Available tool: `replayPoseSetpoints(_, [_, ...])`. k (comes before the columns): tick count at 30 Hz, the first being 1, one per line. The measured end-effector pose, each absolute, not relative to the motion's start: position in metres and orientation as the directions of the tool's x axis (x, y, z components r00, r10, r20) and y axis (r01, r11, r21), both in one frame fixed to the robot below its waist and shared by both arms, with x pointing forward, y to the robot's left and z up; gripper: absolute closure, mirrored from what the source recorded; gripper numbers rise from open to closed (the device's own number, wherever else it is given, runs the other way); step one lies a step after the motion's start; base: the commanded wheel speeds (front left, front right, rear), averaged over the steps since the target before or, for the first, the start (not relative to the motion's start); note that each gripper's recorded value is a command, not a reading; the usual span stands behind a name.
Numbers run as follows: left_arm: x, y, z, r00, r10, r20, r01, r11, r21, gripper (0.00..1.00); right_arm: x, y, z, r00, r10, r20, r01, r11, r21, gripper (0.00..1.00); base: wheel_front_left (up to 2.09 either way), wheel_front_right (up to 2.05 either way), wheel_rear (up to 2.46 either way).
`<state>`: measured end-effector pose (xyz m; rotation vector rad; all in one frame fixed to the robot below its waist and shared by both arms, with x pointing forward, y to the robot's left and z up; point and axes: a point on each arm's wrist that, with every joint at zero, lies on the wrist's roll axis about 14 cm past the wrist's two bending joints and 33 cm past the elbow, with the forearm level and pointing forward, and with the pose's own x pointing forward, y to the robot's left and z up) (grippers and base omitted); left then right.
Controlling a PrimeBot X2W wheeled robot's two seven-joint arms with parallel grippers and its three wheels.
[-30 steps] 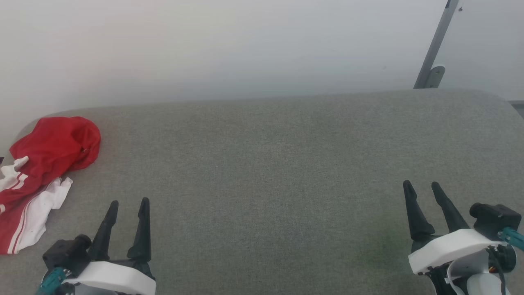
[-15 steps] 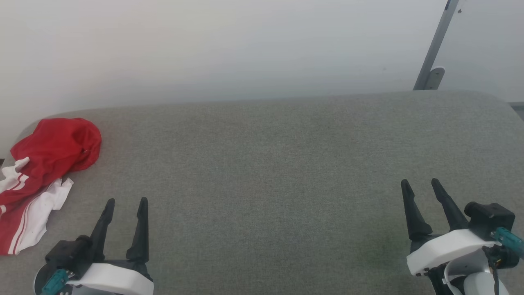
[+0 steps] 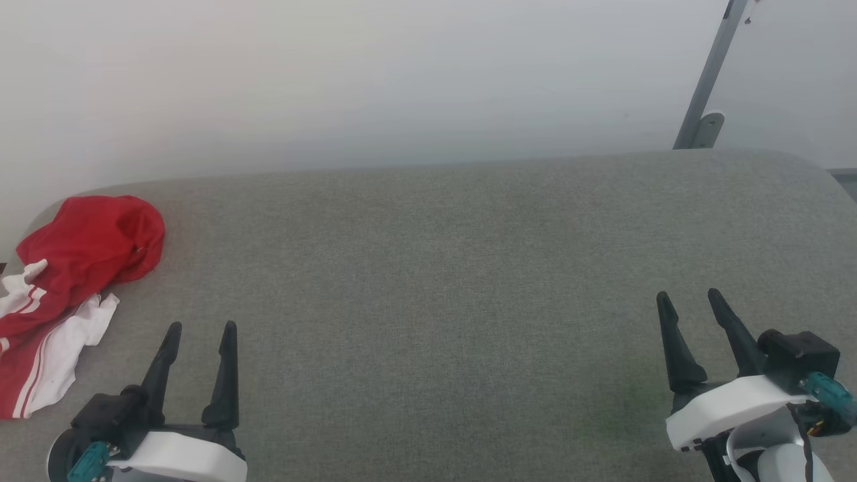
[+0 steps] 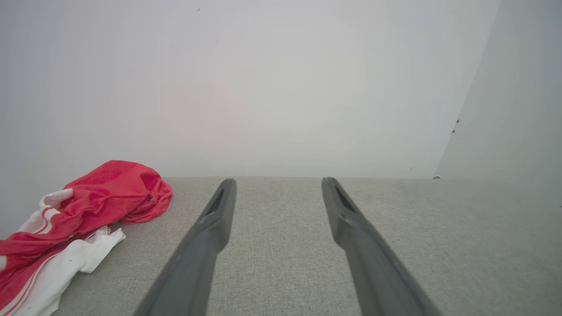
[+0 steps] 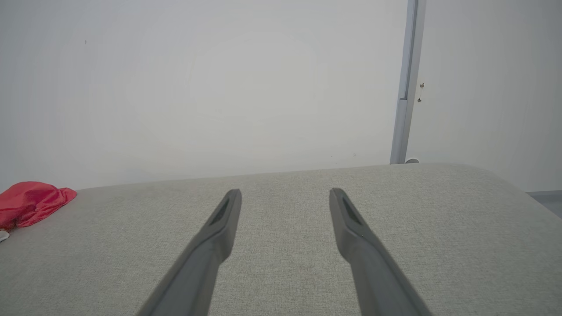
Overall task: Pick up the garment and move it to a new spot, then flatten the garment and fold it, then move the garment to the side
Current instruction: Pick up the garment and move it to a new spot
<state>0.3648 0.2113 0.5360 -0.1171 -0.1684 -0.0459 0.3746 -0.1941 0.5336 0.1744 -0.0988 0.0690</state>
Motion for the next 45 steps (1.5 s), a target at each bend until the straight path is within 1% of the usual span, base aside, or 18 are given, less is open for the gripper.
replayPoseSetpoints(5, [0.364, 0.213, 0.536, 0.985, -0.03, 0.169, 0.049, 0.992, -0.113, 0.0, 0.375, -0.192, 0.534, 0.992, 0.066, 0.106, -0.084, 0.982, 0.168, 0.0, 0.0, 0.0, 0.0])
replayPoseSetpoints(10, [0.358, 0.224, 0.535, 0.986, 0.006, 0.168, 0.015, 0.993, -0.12, 0.0, 0.378, -0.183, 0.534, 0.99, 0.096, 0.104, -0.112, 0.98, 0.162, 0.0, 0.0, 0.0, 0.0])
replayPoseSetpoints(18, [0.332, 0.263, 0.535, 0.975, 0.144, 0.171, -0.121, 0.983, -0.135, 0.0, 0.388, -0.141, 0.537, 0.968, 0.228, 0.102, -0.241, 0.959, 0.146, 0.0, 0.0, 0.0, 0.0])
replayPoseSetpoints(28, [0.277, 0.323, 0.538, 0.912, 0.366, 0.187, -0.342, 0.928, -0.15, 0.0, 0.393, -0.066, 0.541, 0.897, 0.431, 0.098, -0.441, 0.888, 0.132, 0.0, 0.0, 0.0, 0.0])
replayPoseSetpoints(33, [0.248, 0.347, 0.537, 0.878, 0.44, 0.188, -0.417, 0.897, -0.15, 0.0, 0.392, -0.031, 0.546, 0.851, 0.514, 0.107, -0.525, 0.842, 0.125, 0.0, 0.0, 0.0, 0.0])
replayPoseSetpoints(39, [0.223, 0.359, 0.535, 0.85, 0.494, 0.184, -0.471, 0.868, -0.156, 0.0, 0.389, -0.005, 0.544, 0.812, 0.575, 0.1, -0.584, 0.803, 0.121, 0.0, 0.0, 0.0, 0.0])
replayPoseSetpoints(45, [0.217, 0.364, 0.534, 0.837, 0.518, 0.176, -0.491, 0.853, -0.178, 0.0, 0.391, 0.0, 0.54, 0.804, 0.587, 0.092, -0.594, 0.795, 0.123, 0.0, 0.0, 0.0, 0.0])
